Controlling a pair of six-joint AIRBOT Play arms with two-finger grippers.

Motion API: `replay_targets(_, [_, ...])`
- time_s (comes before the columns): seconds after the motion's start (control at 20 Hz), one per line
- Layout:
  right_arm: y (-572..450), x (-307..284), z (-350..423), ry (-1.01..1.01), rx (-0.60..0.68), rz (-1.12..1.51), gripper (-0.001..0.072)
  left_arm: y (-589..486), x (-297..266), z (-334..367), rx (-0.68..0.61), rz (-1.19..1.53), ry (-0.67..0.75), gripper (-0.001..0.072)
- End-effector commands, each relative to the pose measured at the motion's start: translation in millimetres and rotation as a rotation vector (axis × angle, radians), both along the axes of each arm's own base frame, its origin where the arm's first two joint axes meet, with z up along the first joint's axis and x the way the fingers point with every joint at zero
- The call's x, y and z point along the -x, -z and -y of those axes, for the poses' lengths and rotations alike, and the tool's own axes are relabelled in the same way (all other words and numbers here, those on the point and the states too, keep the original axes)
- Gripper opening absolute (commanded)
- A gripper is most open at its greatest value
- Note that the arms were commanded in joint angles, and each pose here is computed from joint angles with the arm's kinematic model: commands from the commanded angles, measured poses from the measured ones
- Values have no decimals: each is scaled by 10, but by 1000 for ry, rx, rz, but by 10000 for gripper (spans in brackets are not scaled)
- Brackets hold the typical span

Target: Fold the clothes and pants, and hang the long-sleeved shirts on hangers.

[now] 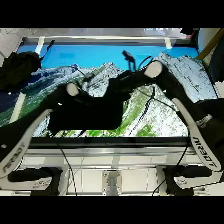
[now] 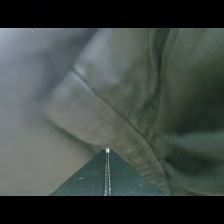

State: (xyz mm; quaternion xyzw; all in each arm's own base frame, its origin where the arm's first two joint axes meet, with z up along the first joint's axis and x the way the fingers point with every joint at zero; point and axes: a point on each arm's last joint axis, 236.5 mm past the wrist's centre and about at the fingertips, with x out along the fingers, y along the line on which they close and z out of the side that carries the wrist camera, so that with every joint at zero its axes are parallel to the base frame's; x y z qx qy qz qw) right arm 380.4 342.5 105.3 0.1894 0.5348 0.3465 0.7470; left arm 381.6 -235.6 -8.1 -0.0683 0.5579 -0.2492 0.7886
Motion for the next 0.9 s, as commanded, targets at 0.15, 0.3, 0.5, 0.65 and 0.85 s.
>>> replay_targets(0.15, [61,172,-865,21,-94,47,25,-1145,-230,-1608,-75,251,-295,7])
replay_targets(0.3, [154,320,-1301,8,-163,44,27,-1579,-150,-2099,-79,355,-421,6])
replay_targets(0.5, [-45,515,-1903,-105,-224,186,108,-1843,-42,-2408,-89,420,-505,7])
replay_targets(0.65, [-245,605,-2142,-156,-266,214,554,-1818,3,-2415,-93,402,-503,7])
replay_targets(0.85, [-425,508,-1766,-299,-119,332,538,-1766,53,-2414,-103,375,-494,7])
